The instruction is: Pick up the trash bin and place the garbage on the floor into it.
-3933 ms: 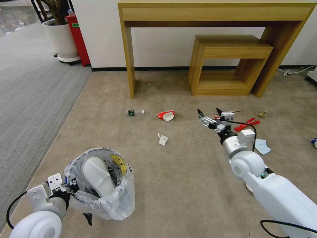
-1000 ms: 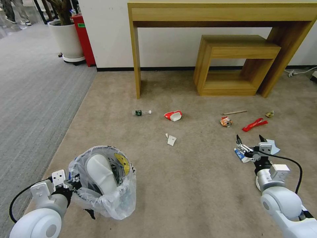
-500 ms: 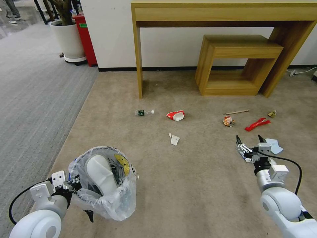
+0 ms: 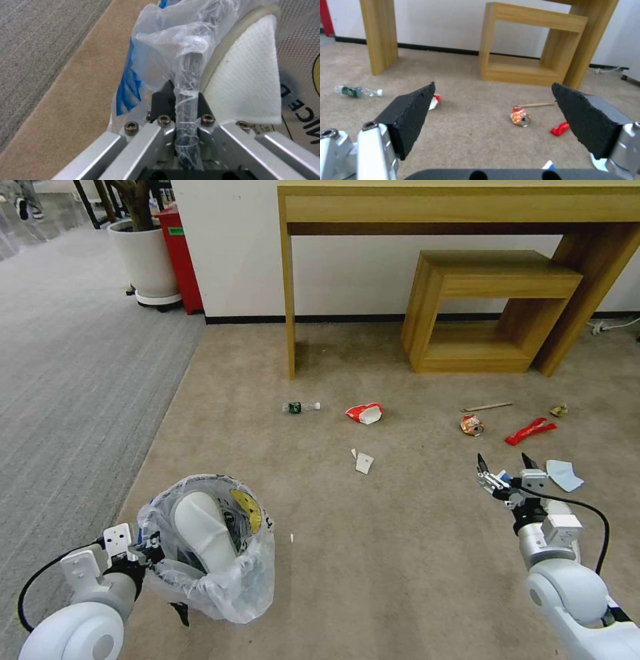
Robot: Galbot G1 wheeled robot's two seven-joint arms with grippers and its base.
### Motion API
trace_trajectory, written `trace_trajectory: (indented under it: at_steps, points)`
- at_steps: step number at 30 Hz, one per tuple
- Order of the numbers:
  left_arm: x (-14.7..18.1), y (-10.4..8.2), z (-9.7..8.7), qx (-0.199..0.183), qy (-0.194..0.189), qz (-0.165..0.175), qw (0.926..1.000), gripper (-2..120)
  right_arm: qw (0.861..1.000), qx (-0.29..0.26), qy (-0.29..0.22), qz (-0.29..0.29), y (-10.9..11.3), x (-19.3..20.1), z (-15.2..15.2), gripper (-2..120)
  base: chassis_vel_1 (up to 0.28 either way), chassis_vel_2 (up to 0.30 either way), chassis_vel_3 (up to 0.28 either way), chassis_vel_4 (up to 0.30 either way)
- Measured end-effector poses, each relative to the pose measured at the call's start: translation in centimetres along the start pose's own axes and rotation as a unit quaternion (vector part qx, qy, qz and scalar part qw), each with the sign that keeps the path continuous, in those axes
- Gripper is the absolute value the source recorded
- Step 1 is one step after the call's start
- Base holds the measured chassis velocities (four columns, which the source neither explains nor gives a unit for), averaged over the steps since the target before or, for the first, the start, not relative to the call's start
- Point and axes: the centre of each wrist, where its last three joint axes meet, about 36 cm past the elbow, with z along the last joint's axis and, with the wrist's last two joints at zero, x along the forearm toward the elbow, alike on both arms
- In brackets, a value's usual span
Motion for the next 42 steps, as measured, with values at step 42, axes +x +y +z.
trace_trajectory:
  at_steps: [42]
  points:
    - [-0.46,0.07,0.06,0.005,-0.003,0.000,1.0000,1,1.000,0.011,-0.006,-0.011,0.63,-0.48,0.47,92,-0.074,0.083,0.075,-0.084]
